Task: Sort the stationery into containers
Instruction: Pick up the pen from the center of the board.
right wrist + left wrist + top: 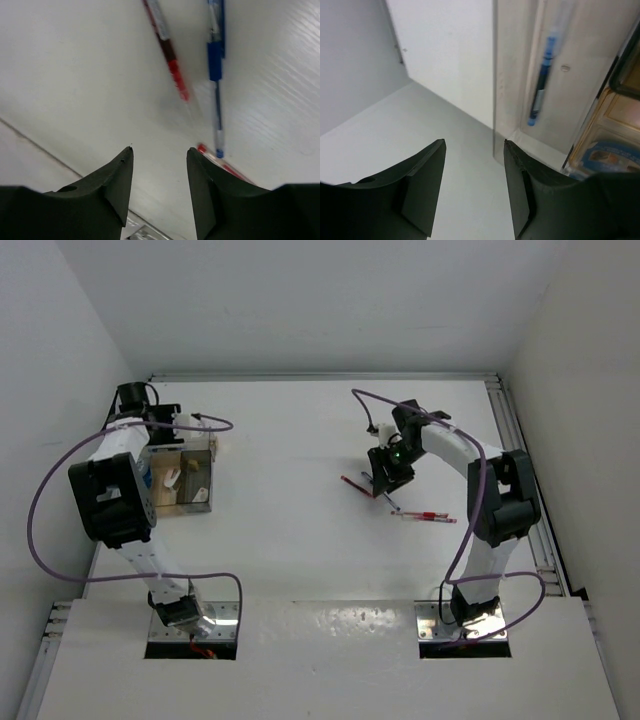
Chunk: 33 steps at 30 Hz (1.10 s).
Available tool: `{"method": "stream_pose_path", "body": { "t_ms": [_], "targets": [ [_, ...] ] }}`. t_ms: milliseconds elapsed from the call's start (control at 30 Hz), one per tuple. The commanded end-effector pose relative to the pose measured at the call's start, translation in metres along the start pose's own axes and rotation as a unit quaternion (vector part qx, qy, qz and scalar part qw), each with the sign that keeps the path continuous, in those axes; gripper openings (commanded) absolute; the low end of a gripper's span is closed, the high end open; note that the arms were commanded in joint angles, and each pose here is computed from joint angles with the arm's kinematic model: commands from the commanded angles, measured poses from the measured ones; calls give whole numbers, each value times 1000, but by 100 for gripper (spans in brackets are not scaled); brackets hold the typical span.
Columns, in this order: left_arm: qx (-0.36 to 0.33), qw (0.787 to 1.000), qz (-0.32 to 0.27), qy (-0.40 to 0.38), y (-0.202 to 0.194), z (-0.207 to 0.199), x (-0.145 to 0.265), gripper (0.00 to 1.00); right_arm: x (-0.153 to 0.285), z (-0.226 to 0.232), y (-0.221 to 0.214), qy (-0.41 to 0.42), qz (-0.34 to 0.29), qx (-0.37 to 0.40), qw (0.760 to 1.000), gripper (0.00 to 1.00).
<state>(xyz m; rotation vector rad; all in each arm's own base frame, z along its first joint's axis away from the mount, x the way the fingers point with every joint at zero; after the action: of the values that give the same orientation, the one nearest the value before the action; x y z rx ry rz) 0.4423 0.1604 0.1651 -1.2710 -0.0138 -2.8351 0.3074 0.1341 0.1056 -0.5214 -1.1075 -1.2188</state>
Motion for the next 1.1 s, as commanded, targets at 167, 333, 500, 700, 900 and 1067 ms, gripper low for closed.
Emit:
{"method": "stream_pose_path", "body": {
  "t_ms": [167,333,500,700,900,1067],
  "targets": [
    [52,988,-85,120,59,44,100,56,-6,-43,-3,-150,-21,60,987,40],
    [70,978,-148,131,104,31,141,58,-16,-51,-2,-161,-19,59,985,39],
    [91,972,-176,130,126,13,152,59,-24,-54,3,-171,-16,70,983,37],
    [137,964,-190,126,131,11,153,59,-30,-49,4,-165,-10,83,983,36],
    [182,952,-217,114,141,11,158,59,-34,-42,4,-161,-1,100,982,34],
    [229,934,-248,113,151,17,167,59,-39,-46,4,-175,10,101,979,29]
  ]
}}
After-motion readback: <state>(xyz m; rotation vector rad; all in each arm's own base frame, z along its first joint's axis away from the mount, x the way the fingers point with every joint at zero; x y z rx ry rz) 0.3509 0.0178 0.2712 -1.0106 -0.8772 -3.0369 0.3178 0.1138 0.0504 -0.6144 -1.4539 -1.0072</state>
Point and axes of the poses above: each gripper's point midway between its finger pads, its own x axis back along the fingers, its own z axis along the line the jaws close on, y = z × x, the point moved 6 cm from there along x, back along the fingers, and after that the axes turned 2 degrees about -x, right-handed, at the moved point
